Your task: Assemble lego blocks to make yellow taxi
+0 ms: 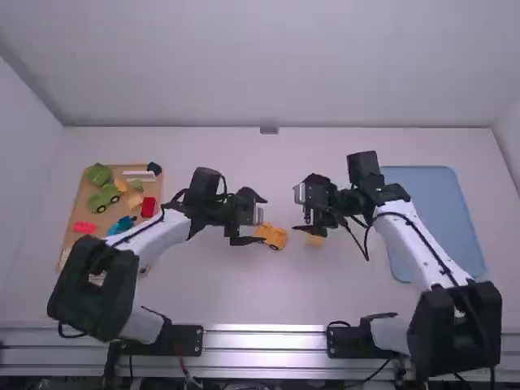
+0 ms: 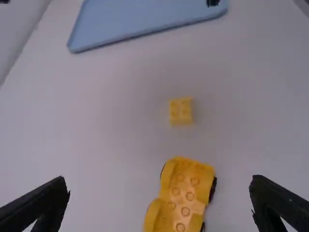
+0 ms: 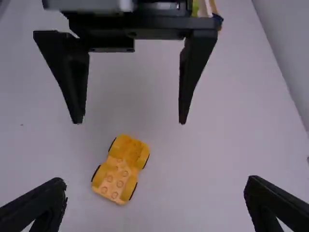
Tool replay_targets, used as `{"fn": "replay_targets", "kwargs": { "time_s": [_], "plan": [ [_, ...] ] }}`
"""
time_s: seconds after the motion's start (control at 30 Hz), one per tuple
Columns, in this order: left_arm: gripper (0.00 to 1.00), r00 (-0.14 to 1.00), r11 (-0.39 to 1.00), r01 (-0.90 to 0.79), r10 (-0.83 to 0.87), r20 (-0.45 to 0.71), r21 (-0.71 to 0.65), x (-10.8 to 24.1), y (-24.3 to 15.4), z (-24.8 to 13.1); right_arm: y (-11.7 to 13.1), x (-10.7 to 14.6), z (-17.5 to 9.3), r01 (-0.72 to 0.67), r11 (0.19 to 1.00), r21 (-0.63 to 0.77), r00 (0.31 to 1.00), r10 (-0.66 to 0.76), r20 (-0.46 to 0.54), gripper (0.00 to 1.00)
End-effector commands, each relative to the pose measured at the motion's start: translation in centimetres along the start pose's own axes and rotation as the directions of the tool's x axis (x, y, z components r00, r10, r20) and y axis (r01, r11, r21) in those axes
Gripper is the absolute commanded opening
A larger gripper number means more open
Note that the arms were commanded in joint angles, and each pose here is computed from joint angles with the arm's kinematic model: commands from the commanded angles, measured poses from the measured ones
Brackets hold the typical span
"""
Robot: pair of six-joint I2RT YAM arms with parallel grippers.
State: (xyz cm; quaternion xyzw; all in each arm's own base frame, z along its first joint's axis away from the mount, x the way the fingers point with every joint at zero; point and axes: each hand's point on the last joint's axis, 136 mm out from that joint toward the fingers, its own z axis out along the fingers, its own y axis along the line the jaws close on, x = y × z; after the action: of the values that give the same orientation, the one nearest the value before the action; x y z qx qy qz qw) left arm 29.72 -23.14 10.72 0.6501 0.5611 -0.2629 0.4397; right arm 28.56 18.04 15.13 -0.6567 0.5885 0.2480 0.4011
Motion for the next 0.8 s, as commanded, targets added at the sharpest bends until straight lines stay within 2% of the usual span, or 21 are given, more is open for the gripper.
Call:
{"fn": "replay_targets", "kwargs": {
  "time_s": [0.0, 0.03, 0.2, 0.3, 0.53, 0.77],
  "plan": [
    [0.99, 0.997, 0.999, 0.017, -0.019, 0.073, 0.029, 0.3, 0.3, 0.0, 0.7, 1.4, 0.2, -0.085, 0.996, -0.038, 0.988, 0.089, 0.127, 0.99],
    [0.99, 0.997, 0.999, 0.017, -0.019, 0.073, 0.029, 0.3, 0.3, 0.0, 0.7, 1.4, 0.2, -0.085, 0.996, -0.038, 0.988, 0.089, 0.127, 0.99],
    [0.99, 0.984, 0.995, 0.071, -0.081, 0.157, 0.071, 1.6, 1.0, -0.9, 0.5, 5.7, 0.6, -0.232, 0.971, -0.055, 0.962, 0.237, 0.135, 0.99],
    [0.99, 0.980, 0.993, 0.080, -0.094, 0.177, 0.085, 2.0, 1.4, -0.8, 0.7, 7.3, 1.0, -0.249, 0.966, -0.061, 0.960, 0.255, 0.115, 0.99],
    [0.99, 0.988, 0.989, 0.100, -0.111, 0.103, 0.108, 3.9, 1.5, 1.4, 2.7, 11.7, 3.0, -0.289, 0.949, -0.122, 0.951, 0.300, 0.081, 1.00],
    [0.99, 0.991, 0.993, 0.081, -0.090, 0.096, 0.085, 4.1, 2.0, 1.3, 5.1, 14.6, 3.6, -0.324, 0.936, -0.141, 0.940, 0.335, 0.068, 0.89]
  ]
}}
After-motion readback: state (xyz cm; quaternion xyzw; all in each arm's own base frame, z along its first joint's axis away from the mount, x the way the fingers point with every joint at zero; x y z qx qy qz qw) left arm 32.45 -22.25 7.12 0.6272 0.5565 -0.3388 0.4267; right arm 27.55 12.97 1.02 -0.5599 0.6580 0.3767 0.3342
